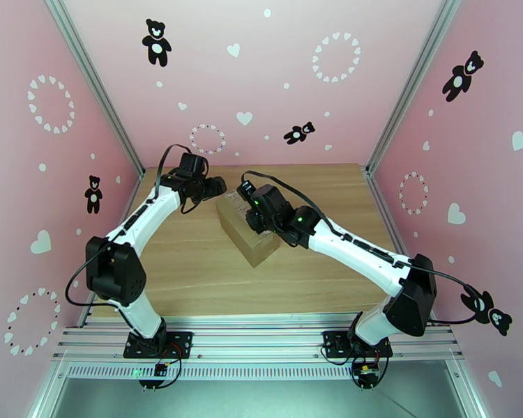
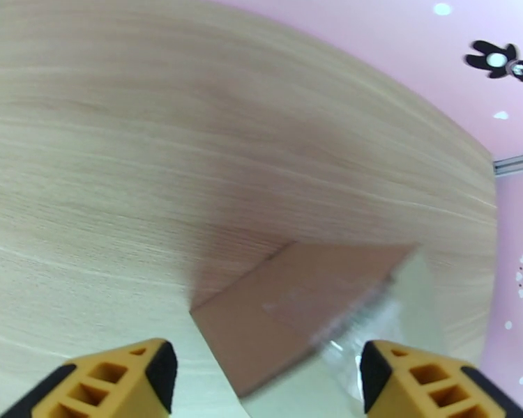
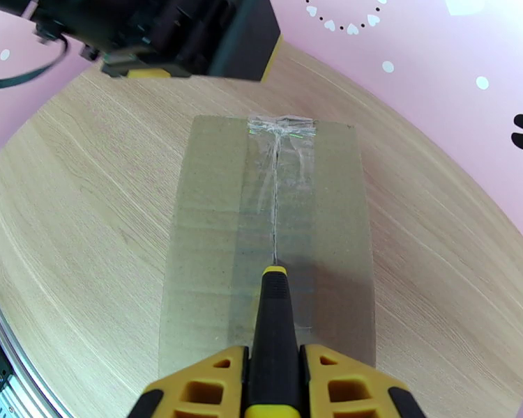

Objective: Unpack the express box

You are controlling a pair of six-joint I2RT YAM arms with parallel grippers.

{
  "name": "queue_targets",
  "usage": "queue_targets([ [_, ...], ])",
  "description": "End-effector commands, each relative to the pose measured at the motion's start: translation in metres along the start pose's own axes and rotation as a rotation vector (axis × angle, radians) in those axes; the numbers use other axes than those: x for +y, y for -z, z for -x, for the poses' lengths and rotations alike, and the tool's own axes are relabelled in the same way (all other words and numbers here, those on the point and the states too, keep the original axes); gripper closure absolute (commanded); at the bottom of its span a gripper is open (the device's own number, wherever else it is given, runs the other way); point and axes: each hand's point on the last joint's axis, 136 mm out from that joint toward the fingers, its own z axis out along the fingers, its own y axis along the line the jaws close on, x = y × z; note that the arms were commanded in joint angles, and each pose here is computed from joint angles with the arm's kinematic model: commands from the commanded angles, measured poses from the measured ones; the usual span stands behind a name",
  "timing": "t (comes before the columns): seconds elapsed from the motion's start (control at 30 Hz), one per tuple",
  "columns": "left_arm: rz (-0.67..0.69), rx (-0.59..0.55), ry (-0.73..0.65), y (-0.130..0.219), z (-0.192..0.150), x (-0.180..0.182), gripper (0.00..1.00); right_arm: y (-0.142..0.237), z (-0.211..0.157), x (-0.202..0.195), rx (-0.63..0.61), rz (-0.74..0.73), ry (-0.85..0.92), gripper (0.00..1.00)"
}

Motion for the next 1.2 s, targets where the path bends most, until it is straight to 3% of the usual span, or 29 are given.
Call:
queue_targets([
  [0.0,-0.055,0.027,-0.089,0.012,-0.005,-0.023,0.23,0.004,-0.018,0.004,0.061,0.021,0.006,1.0],
  [0.27,0.049,0.13,-0.221,-0.009,-0.025,-0.027,0.22,0.004,-0.015,0.005,0.051,0.026,0.003,1.0],
  [1.17,0.258,0.249,-0.278,-0.049,-0.049,0.013,0.22,0.011,-0.013,0.0,0.042,0.005,0.014,1.0],
])
